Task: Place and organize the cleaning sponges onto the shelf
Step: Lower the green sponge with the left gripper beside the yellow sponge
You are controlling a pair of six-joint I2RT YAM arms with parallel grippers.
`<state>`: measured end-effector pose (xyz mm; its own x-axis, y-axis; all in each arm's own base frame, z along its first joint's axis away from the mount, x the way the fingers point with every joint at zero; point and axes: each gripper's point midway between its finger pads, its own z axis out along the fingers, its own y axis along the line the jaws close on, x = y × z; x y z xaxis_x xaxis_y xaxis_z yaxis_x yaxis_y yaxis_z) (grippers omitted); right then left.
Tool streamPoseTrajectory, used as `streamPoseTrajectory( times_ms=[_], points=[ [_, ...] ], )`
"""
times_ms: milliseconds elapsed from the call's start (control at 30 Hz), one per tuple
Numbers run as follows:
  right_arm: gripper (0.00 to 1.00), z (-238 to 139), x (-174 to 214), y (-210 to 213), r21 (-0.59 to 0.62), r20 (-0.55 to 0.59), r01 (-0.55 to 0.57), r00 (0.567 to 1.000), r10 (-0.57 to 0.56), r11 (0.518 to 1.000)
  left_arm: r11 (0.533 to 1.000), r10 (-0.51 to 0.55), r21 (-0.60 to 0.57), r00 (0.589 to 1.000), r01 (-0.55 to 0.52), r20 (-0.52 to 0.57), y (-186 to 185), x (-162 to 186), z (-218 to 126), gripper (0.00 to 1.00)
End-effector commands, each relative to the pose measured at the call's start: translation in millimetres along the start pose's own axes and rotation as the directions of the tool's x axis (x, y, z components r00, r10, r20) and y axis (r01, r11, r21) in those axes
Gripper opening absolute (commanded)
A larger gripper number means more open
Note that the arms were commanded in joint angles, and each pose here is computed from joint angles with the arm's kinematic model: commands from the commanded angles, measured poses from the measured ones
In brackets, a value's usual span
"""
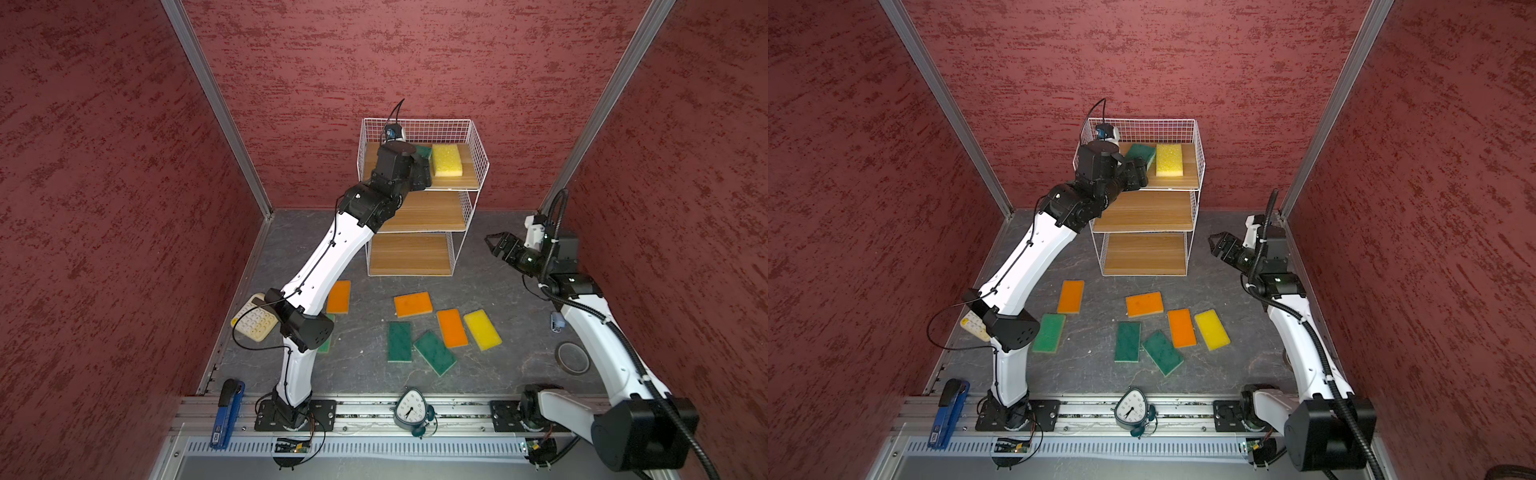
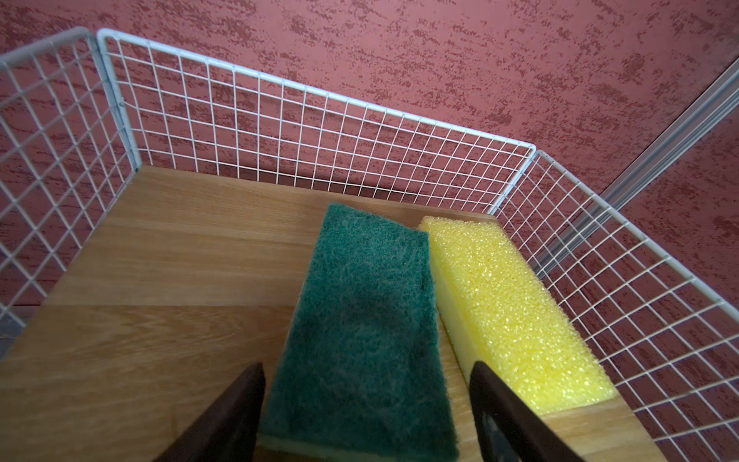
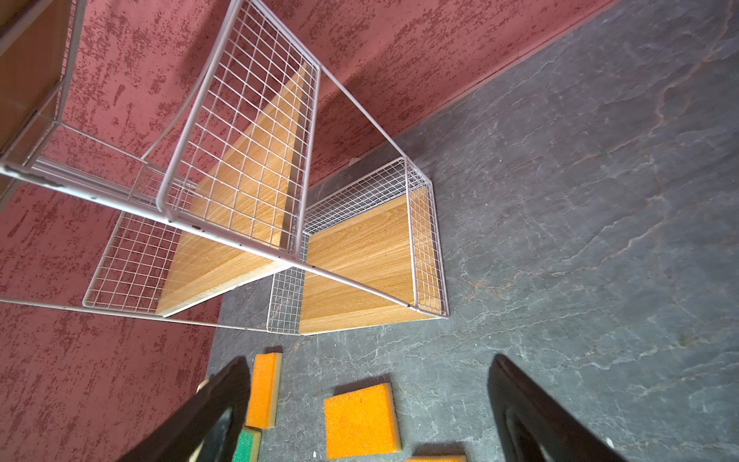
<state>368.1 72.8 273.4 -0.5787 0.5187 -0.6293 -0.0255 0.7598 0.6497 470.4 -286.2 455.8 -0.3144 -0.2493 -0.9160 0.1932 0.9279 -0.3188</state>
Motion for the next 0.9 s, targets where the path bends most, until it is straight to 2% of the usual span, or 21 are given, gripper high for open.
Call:
streamPoseTrajectory(
  times_ms=[0,433,633,867],
  points=[
    [0.94,-10,-13,14,-0.017,0.047,0.024,0.999,-0.023,1.000,0.999,-0.028,0.030,0.997,0.030,-0.076,-2,21,6,0.79],
    [0.94,-12,-12,15,-0.019,0.050,0.026,0.998,-0.025,0.999,0.990,-0.075,0.111,0.993,0.085,-0.094,-10,15,-3,0.77],
    [0.94,-12,-11,15,-0.022,0.048,0.026,0.999,-0.025,0.999,0.992,-0.076,0.093,0.994,0.083,-0.079,-5,12,-8,0.76],
    [0.94,-12,-11,16,-0.024,0.048,0.025,0.999,-0.024,0.999,0.993,-0.074,0.080,0.993,0.082,-0.094,0,15,-9,0.65]
  ],
)
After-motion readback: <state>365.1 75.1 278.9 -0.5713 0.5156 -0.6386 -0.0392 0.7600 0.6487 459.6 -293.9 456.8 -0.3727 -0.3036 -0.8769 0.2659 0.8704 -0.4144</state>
